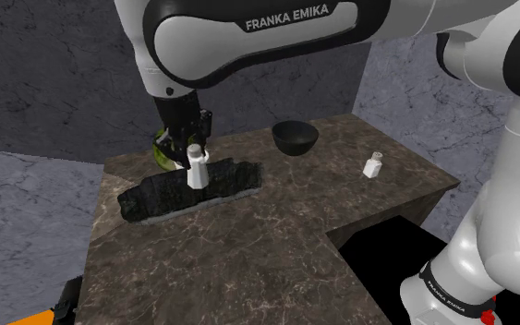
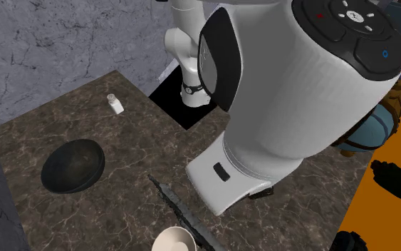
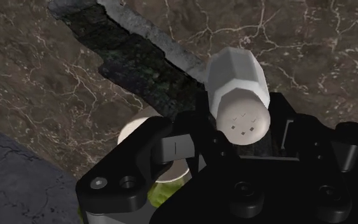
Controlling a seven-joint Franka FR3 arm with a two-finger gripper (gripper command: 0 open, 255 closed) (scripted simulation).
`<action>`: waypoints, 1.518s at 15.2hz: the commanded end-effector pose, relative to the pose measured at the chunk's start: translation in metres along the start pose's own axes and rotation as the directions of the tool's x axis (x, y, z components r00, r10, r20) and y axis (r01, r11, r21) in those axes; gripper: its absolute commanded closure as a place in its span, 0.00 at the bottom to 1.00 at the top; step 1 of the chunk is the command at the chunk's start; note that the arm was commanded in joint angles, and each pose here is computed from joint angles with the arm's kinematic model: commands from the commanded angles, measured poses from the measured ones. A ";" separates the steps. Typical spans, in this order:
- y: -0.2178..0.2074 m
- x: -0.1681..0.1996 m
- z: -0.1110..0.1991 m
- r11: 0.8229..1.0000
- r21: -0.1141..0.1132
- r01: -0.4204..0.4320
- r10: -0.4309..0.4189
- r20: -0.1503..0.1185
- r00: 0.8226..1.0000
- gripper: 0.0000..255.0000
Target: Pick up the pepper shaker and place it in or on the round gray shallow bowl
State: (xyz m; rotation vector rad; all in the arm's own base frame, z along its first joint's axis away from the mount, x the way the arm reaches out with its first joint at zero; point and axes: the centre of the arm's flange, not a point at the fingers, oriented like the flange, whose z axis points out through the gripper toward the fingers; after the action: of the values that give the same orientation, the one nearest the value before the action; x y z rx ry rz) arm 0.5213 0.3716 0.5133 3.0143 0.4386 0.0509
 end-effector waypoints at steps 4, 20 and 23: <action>0.039 -0.002 -0.006 1.000 0.000 0.000 0.000 0.000 1.000 1.00; 0.250 -0.022 0.004 1.000 0.000 0.000 0.000 0.000 1.000 1.00; 0.289 -0.026 0.005 1.000 0.000 0.000 0.000 0.000 1.000 1.00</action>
State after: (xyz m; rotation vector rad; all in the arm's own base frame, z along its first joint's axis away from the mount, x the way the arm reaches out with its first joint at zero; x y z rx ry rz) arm 0.5725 0.1029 0.5341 3.0144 0.4365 0.0497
